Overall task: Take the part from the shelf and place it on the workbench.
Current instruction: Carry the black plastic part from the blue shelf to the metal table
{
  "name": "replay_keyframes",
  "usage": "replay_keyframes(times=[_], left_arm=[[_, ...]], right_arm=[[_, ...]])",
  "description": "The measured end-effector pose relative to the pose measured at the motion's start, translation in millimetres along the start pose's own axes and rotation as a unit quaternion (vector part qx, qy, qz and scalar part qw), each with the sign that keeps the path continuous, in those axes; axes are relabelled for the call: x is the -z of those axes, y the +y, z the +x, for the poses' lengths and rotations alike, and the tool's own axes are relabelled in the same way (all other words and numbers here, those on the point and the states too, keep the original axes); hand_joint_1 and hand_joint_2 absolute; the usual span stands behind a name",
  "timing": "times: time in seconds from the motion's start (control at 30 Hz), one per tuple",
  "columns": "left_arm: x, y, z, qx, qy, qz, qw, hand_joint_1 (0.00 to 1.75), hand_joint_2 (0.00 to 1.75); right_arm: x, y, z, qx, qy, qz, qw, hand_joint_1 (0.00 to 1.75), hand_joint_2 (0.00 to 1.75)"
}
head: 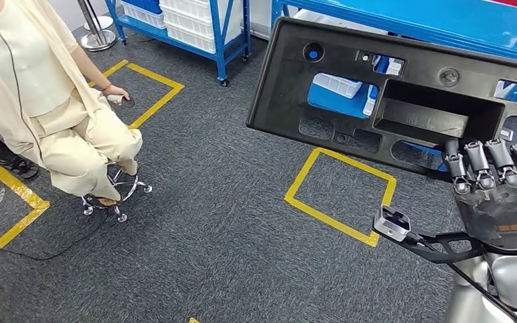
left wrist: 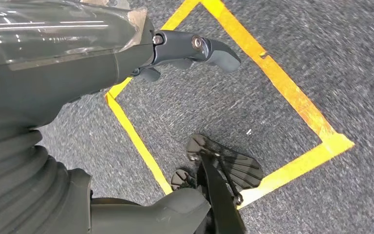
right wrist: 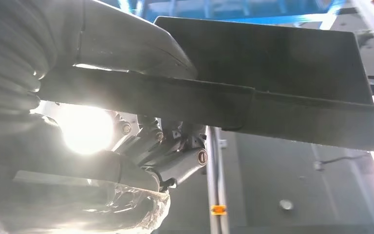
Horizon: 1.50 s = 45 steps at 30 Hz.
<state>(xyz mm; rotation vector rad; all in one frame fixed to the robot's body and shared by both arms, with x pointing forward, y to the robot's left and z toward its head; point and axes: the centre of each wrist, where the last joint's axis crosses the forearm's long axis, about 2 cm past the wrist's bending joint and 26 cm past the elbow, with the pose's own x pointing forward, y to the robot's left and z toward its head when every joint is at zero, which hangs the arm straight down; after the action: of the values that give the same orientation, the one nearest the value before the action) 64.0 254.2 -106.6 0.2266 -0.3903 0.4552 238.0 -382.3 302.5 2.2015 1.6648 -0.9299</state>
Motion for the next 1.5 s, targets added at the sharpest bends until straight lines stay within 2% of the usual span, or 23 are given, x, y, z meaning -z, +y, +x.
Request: replay_keyframes(times=[0.5,0.8,1.07,1.27,1.3,1.37,1.43,1.5], left_arm=[[1,-1,5,-0.013,-0.001,0.008,1.0,0.0,1.75],[1,0,4,0.001,0.04,0.038,0.998,0.0,1.75],[1,0,4,-0.001,0.04,0.037,0.998,0.0,1.75],[4,4,9,-0.01,0.023,0.031,0.999,0.0,1.75],[4,5,10,-0.011,0.022,0.033,0.999,0.0,1.75],[6,8,12,-0.018,0.017,0.04,0.999,0.0,1.75],[8,10,19,-0.027,0.003,0.041,0.999,0.0,1.75],[11,9,29,-0.036,-0.012,0.039,0.999,0.0,1.75]], right_arm=[[11,24,-17,-0.008,-0.052,-0.007,0.999,1.75,1.75],[29,43,-26,-0.009,-0.074,-0.021,0.997,1.75,1.75],[31,48,-28,-0.008,-0.086,-0.019,0.996,1.75,1.75],[40,57,-53,-0.033,-0.101,-0.015,0.994,1.75,1.75],[48,63,-61,-0.034,-0.093,-0.008,0.995,1.75,1.75],[90,81,-84,-0.015,-0.025,0.026,0.999,1.75,1.75],[163,98,-100,0.007,0.116,0.061,0.991,1.75,1.75],[229,104,-87,0.002,0.242,0.063,0.968,1.75,1.75]])
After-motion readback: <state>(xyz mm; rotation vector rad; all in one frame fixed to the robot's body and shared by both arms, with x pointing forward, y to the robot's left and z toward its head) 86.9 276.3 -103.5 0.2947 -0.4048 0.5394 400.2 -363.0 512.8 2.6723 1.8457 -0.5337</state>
